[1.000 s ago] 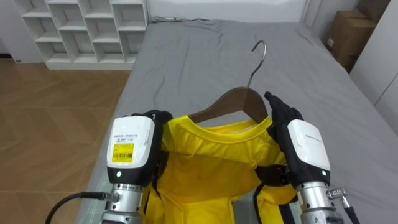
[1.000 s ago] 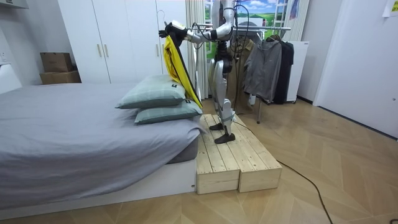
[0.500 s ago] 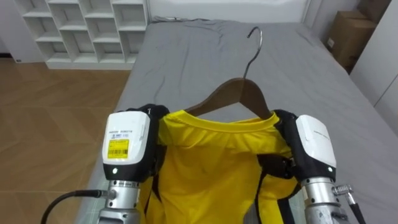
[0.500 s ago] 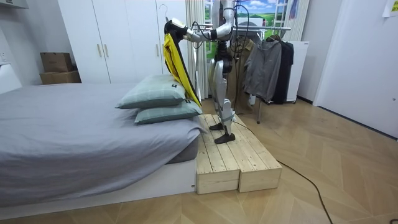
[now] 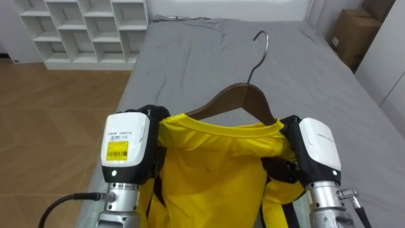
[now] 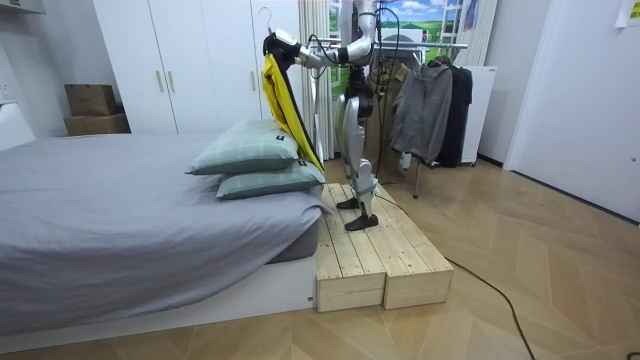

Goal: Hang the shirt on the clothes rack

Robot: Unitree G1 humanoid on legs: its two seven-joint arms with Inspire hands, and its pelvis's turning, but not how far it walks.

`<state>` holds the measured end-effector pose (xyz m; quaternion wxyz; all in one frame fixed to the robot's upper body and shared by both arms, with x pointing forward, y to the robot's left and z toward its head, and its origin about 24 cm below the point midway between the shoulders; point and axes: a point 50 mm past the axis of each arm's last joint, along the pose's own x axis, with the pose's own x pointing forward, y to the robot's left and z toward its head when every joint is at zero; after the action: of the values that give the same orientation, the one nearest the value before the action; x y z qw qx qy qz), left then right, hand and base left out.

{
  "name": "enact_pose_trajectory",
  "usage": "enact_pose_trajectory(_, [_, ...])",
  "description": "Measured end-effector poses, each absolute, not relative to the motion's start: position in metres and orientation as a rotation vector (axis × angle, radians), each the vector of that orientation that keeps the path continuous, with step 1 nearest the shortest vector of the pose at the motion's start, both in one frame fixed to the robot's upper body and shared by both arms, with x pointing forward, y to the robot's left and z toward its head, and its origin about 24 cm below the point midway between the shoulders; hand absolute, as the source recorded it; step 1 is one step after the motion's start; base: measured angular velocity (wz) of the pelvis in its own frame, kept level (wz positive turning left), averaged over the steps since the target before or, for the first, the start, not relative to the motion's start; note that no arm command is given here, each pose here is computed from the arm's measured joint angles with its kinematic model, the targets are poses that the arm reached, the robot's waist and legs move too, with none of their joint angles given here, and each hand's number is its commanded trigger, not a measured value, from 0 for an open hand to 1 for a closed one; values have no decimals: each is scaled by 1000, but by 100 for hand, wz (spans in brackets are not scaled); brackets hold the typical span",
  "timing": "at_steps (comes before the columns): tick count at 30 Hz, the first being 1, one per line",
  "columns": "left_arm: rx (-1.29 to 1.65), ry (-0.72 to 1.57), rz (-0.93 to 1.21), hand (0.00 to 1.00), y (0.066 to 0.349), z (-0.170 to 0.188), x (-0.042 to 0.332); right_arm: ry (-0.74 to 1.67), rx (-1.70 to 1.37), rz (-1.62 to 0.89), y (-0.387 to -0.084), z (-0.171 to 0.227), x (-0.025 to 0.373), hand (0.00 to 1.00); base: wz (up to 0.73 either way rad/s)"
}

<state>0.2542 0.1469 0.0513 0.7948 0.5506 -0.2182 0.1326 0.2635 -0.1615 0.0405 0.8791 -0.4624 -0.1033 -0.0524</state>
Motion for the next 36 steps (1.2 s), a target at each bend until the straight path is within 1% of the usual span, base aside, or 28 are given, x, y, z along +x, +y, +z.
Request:
enact_pose_trajectory(8, [1185,-468,282,100,146,51,254,-204,-959,-109,-161,38,263,100,0])
enact_pose_trajectory(9, [1185,-467,282,93,146,51,254,-203,-959,-109,-161,38,263,100,0])
enact_pose_trajectory(10, [1185,-467,281,75,146,51,254,-203,-959,-109,-161,38,263,100,0])
enact_pose_trajectory(11, [1186,-466,280,0,146,51,254,-202,-959,-109,-161,38,263,100,0])
enact_pose_trajectory(16, [1179,-470,278,0,145,52,254,-198,-954,-104,-159,36,263,100,0])
enact_pose_trajectory(20, [1149,-496,251,0,132,53,252,-194,-966,-100,-157,35,263,100,0])
enact_pose_trajectory(26, [1142,-498,200,0,124,51,251,-161,-973,-79,-158,29,263,100,0])
enact_pose_trajectory(36, [1146,-480,165,0,122,50,251,-123,-973,-43,-157,24,263,100,-1])
